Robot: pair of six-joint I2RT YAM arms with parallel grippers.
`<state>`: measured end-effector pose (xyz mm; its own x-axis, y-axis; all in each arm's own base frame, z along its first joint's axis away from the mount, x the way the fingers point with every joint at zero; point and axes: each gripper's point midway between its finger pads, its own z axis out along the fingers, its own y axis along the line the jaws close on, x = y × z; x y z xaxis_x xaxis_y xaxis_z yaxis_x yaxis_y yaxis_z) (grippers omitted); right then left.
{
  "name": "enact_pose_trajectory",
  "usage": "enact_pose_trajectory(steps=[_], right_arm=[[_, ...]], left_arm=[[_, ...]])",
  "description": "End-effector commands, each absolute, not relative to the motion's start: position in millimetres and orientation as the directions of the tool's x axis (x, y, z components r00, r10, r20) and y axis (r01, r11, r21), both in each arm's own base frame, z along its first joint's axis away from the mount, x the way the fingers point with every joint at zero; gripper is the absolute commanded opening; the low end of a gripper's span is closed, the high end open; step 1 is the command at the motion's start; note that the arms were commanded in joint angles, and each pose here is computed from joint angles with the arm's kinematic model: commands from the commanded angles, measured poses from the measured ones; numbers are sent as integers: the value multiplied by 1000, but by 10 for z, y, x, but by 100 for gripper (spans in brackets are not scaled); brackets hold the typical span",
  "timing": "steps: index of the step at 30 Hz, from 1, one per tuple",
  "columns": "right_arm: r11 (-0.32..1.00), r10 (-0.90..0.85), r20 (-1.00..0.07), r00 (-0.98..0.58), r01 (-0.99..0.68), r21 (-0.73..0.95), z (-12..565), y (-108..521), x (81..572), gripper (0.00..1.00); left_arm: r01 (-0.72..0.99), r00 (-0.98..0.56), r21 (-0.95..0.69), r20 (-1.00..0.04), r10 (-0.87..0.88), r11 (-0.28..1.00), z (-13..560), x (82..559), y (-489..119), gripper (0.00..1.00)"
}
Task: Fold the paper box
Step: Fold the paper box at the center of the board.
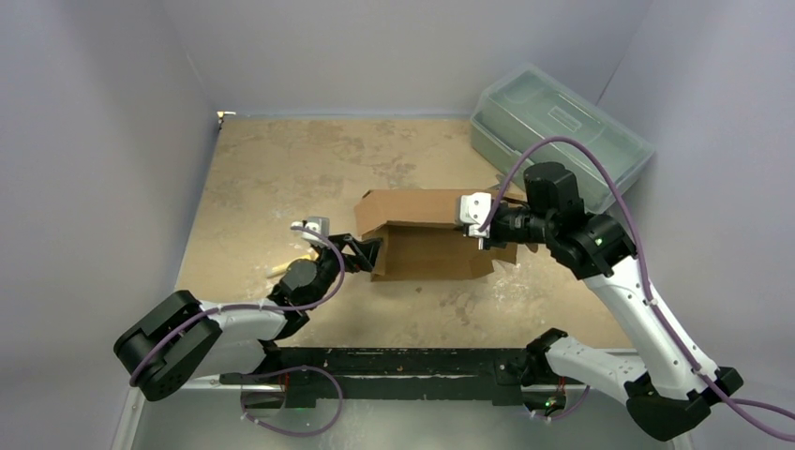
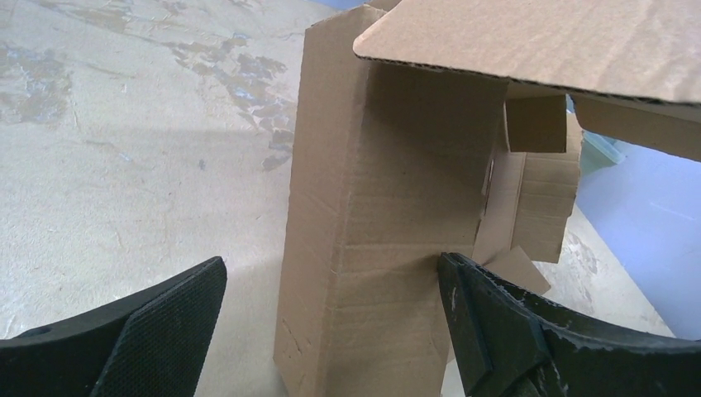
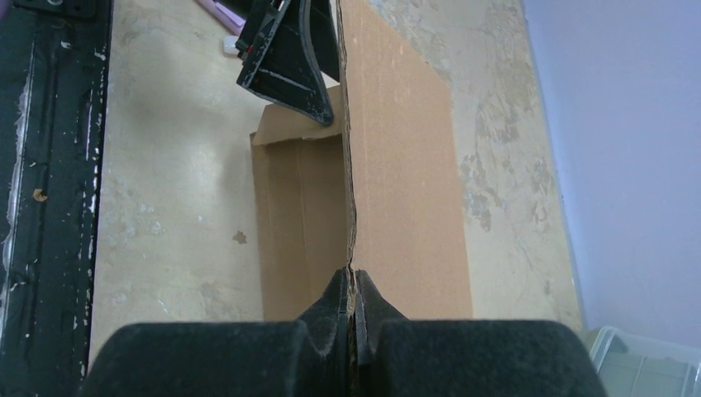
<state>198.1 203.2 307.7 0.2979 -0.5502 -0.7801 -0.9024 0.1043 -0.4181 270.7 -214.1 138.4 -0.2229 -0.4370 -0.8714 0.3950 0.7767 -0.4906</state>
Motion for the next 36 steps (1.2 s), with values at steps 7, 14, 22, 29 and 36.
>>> enact_pose_trajectory(steps=[7,14,22,29,36], right_arm=[[117,-469,-832,296,-913,-391,3255,2205,1987,0],[128,-477,-833,281,-915,-382,3186,2235,2029,0],[150,-481,-832,275,-910,-388,3193,2238,2077,0],[169,-485,-833,267,-906,-389,3209,2236,2121,0],[178,-495,-823,280,-894,-412,3255,2236,2164,0]], left_arm=[[300,-268,-482,-871,-412,823,1279,2866,-2208,97],[214,-274,-482,-864,-422,849,1281,2908,-2183,89],[216,-279,-483,-863,-420,848,1365,2801,-2107,97],[240,-313,-487,-858,-408,840,1342,2749,-2156,99],[263,-314,-519,-843,-436,814,1480,2720,-2194,99]])
